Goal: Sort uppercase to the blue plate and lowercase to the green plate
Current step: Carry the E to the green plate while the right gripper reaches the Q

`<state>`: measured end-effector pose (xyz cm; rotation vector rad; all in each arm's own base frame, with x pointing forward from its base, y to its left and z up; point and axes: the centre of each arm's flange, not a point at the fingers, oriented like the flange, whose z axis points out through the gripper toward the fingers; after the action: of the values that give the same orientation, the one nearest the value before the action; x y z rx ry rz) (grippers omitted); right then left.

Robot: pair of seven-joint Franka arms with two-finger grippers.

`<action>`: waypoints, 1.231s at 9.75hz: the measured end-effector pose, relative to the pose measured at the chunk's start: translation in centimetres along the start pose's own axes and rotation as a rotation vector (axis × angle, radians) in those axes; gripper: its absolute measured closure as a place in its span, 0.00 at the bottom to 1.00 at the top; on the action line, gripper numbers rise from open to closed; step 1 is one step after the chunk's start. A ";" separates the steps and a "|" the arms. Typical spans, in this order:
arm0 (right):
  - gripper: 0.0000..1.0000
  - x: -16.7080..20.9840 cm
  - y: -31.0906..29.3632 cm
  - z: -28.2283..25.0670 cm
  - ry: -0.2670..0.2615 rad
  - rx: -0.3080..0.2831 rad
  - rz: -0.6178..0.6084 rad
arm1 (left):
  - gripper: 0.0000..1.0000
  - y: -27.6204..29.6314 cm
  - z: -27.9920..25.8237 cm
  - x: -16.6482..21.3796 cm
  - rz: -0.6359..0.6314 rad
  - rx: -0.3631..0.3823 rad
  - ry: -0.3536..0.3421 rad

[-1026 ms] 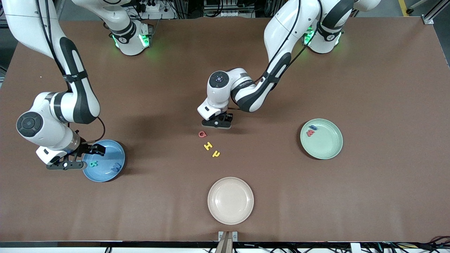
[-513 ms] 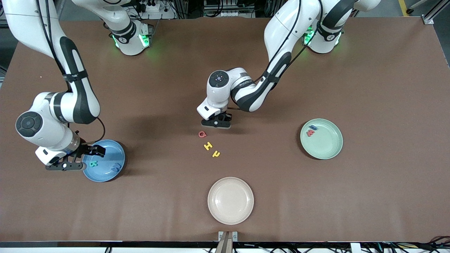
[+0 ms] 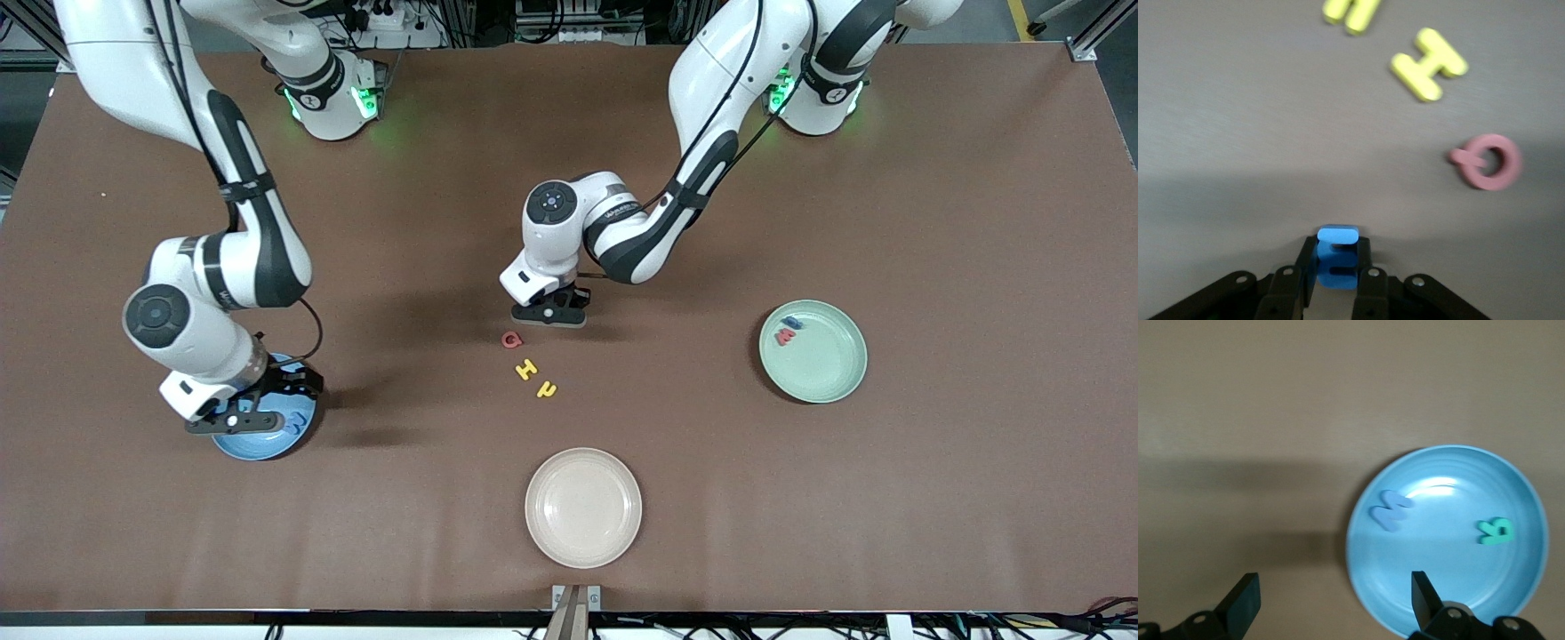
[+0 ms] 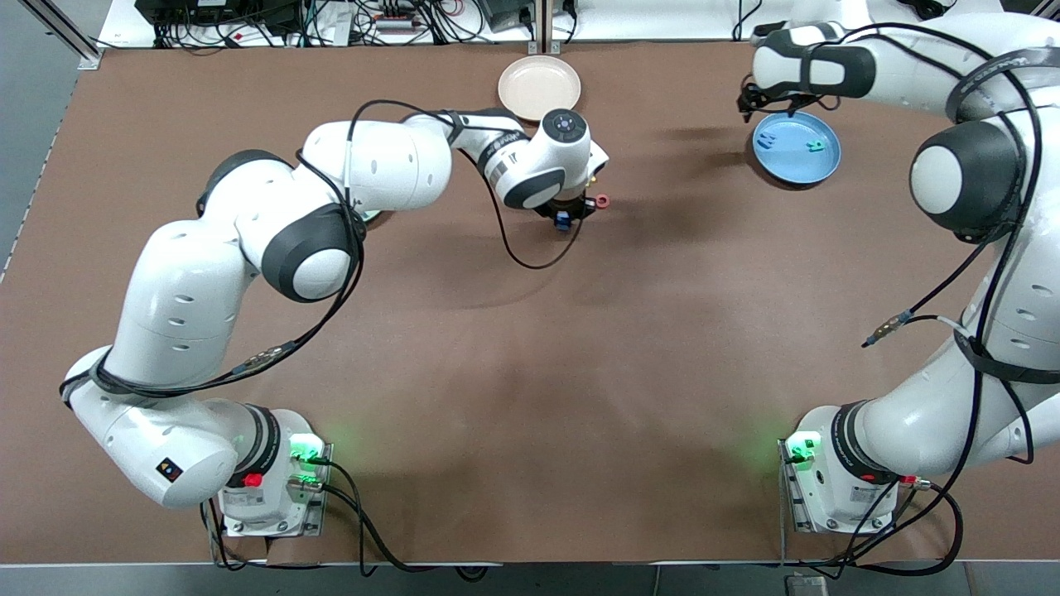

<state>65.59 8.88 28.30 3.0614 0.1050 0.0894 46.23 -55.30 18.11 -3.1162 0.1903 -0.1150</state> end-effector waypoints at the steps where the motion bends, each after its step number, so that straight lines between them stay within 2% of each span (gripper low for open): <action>1: 0.00 0.0 -2.4 0.2 0.000 0.002 -0.001 | 0.73 -1.9 -1.3 1.4 0.029 0.047 -0.024; 3: 0.00 -0.6 -7.4 0.5 -0.003 0.005 0.012 | 0.73 -6.5 -5.5 4.1 0.106 0.102 -0.074; 5: 0.00 -2.4 -14.5 1.2 -0.014 0.009 0.030 | 0.73 -13.5 -8.9 6.2 0.189 0.118 -0.099; 7: 0.00 -4.5 -22.9 2.0 -0.015 0.020 0.017 | 0.73 -20.7 -9.1 7.0 0.220 0.138 -0.142; 9: 0.00 -6.0 -29.5 2.4 0.003 0.040 -0.085 | 0.73 -26.8 -8.2 7.9 0.211 0.132 -0.150; 12: 0.00 -6.7 -33.0 2.0 0.017 0.074 -0.324 | 0.73 -36.3 -6.3 8.0 0.237 0.087 -0.098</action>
<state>56.85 41.04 23.30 3.0678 0.6147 0.0932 58.09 -20.31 25.74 -2.9754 0.5334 0.0315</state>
